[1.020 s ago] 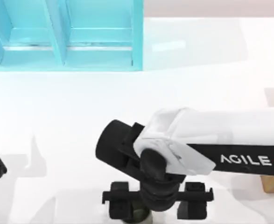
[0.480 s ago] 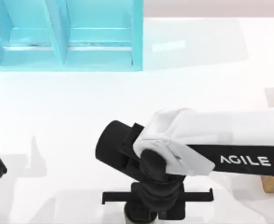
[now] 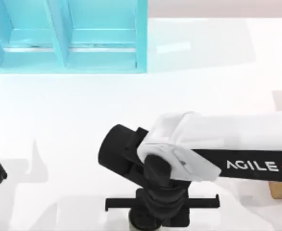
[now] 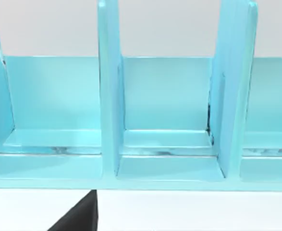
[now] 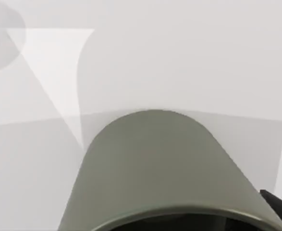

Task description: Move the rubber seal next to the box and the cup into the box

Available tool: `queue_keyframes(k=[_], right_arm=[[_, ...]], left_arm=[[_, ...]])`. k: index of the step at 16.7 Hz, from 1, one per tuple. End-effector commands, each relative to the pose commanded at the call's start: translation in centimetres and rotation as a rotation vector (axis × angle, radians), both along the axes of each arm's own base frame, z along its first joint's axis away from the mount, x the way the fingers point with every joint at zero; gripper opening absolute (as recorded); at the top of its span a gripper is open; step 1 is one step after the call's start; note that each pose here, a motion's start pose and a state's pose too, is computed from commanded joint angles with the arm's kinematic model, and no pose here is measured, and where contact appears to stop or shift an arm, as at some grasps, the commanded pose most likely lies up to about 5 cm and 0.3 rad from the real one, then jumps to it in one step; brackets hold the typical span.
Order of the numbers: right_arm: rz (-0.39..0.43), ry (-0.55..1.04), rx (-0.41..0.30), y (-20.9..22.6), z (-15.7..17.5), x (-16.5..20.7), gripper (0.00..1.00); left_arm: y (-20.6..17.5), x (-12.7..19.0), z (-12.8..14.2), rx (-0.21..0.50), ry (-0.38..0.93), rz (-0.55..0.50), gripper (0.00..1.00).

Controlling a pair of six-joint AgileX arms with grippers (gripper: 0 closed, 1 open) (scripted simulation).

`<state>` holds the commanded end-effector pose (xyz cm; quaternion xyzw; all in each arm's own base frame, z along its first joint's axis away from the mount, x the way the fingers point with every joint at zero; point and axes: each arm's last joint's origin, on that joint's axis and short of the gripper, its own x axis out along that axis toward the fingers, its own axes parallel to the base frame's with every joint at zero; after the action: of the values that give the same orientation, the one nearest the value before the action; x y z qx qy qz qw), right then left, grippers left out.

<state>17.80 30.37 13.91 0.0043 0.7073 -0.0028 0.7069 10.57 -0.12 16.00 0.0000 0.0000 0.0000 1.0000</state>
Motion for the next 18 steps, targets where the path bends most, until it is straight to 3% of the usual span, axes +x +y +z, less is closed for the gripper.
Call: queue_keyframes(k=[4, 12, 18], right_arm=[[0.008, 0.0, 0.0, -0.9, 1.2, 0.2, 0.0], [-0.001, -0.002, 0.002, -9.2, 9.4, 0.1, 0.0], [0.001, -0.002, 0.001, -9.9, 10.0, -0.1, 0.0]], left_arm=[[0.0, 0.0, 0.0, 0.0, 0.0, 0.0, 1.0], [0.0, 0.0, 0.0, 0.0, 0.0, 0.0, 1.0], [0.0, 0.0, 0.0, 0.0, 0.0, 0.0, 1.0]])
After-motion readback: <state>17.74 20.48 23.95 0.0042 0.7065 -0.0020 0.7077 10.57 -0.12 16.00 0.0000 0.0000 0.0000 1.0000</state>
